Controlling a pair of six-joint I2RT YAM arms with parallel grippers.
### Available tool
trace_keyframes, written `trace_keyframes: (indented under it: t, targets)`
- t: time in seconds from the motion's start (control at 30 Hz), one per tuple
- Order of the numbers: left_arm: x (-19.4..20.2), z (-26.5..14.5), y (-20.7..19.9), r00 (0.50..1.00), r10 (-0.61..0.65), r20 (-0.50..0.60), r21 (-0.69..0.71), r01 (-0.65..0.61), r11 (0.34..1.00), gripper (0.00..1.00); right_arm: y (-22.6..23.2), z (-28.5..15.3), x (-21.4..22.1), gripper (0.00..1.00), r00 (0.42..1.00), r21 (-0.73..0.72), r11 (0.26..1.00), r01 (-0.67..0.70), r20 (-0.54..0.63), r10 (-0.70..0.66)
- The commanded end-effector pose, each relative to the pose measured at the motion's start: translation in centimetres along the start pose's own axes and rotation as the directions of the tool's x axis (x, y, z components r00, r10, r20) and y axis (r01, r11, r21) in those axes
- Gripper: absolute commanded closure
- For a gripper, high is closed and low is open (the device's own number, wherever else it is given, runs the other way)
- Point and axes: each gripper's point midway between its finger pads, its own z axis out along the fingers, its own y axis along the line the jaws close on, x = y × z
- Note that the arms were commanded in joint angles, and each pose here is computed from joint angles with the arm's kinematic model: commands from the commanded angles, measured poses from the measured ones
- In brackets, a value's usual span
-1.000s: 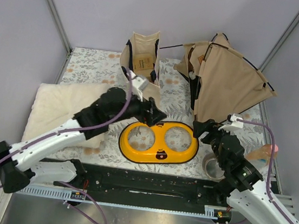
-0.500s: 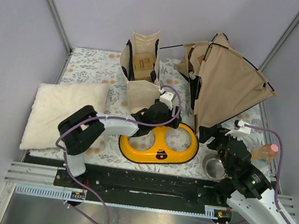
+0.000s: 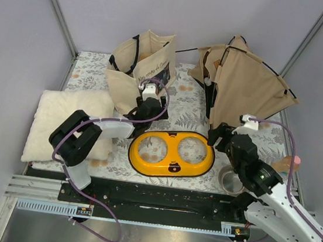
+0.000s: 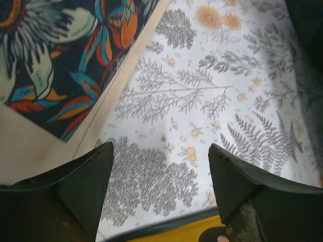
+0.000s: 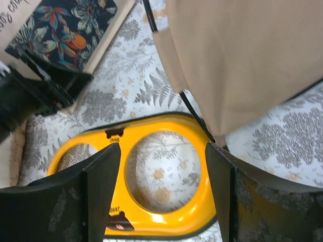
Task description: Set up the pet tent
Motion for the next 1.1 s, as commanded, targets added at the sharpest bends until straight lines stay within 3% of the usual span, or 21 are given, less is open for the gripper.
trace_keyframes:
  t: [0.0,0.1,0.17,0.33,0.43,0.7,0.87,0.93,1.07]
  targets:
    - [-1.7,-2.1,-2.0,0.999,-0.02,0.045,0.124,0.014,0.992,0.21,3.5,1.3,-6.7,0.24,0.989,-0.013,1.0,-0.002,0.151,0.004]
    - [-2.0,-4.4,-5.8,0.999,-0.038,0.011,0.344,0.032,0.938,0.22,5.4,3.0,-10.3,0.21,0.977,0.026,0.997,0.071,0.201,-0.075]
    - [-2.1,-5.9,-7.1,0.999,-0.049,0.004,0.414,0.043,0.909,0.21,6.1,4.3,-13.0,0.19,0.965,0.084,0.99,0.112,0.228,-0.128]
    - [-1.5,-9.0,-8.7,0.999,-0.044,-0.031,0.499,0.053,0.865,0.22,7.0,8.3,-18.7,0.19,0.929,0.243,0.951,0.192,0.266,-0.255]
    - [-1.2,-10.5,-8.5,0.998,-0.051,-0.041,0.516,0.065,0.854,0.22,6.3,10.9,-20.5,0.24,0.927,0.334,0.921,0.2,0.238,-0.288]
    - [-3.1,-14.5,-5.4,1.0,0.025,-0.014,0.452,-0.016,0.892,0.21,5.5,16.1,-20.1,0.28,0.902,0.386,0.855,0.346,0.115,-0.417]
    - [-3.8,-15.8,-4.1,0.999,0.034,0.004,0.425,-0.033,0.905,0.2,4.0,17.9,-18.6,0.28,0.906,0.416,0.835,0.359,0.058,-0.418]
    - [-3.9,-16.1,-3.7,1.0,0.03,0.009,0.417,-0.031,0.908,0.2,3.5,18.3,-18.2,0.32,0.911,0.419,0.837,0.352,0.051,-0.409]
    - [-3.6,-16.4,-2.7,1.0,0.03,0.007,0.391,-0.03,0.92,0.2,2.5,19.0,-17.8,0.49,0.919,0.425,0.839,0.34,0.038,-0.392]
